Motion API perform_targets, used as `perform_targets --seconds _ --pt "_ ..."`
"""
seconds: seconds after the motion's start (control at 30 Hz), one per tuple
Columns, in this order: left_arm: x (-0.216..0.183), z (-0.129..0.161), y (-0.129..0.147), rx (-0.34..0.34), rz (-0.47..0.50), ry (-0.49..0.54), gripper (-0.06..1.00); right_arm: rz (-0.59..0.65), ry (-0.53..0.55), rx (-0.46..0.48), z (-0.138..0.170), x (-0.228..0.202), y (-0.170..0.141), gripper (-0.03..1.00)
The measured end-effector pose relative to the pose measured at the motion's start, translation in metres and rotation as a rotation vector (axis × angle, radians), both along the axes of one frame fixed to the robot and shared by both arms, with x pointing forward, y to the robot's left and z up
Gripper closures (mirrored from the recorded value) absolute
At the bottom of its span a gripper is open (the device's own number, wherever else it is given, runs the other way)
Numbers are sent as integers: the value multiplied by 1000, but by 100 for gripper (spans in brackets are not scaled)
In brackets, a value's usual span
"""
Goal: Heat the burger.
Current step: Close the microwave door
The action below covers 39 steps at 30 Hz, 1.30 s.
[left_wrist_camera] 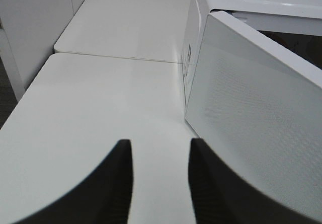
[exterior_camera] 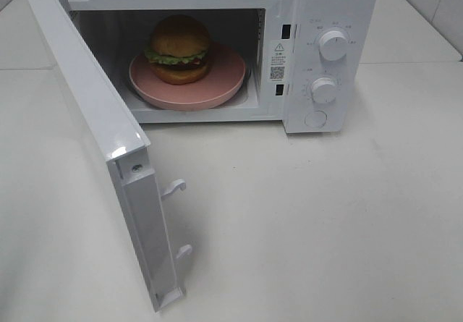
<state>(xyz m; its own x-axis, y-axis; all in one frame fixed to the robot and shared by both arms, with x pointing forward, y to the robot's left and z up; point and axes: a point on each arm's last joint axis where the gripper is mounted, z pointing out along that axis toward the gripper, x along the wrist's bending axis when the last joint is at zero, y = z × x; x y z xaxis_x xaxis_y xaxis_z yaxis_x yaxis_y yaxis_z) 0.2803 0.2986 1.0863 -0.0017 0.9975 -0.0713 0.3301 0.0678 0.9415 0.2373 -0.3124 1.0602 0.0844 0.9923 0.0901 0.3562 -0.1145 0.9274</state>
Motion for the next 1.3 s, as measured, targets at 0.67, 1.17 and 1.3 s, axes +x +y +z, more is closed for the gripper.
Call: perform_targets --seconds 0.67,1.17,1.3 --pt "89 -31 6 -1 49 -266 94 0 0 0 0 0 0 21" --pt "135 -80 -1 54 -56 -198 94 0 -1 0 0 0 0 21" --pt "142 -87 -7 47 -117 -189 94 0 -1 0 0 0 0 21"
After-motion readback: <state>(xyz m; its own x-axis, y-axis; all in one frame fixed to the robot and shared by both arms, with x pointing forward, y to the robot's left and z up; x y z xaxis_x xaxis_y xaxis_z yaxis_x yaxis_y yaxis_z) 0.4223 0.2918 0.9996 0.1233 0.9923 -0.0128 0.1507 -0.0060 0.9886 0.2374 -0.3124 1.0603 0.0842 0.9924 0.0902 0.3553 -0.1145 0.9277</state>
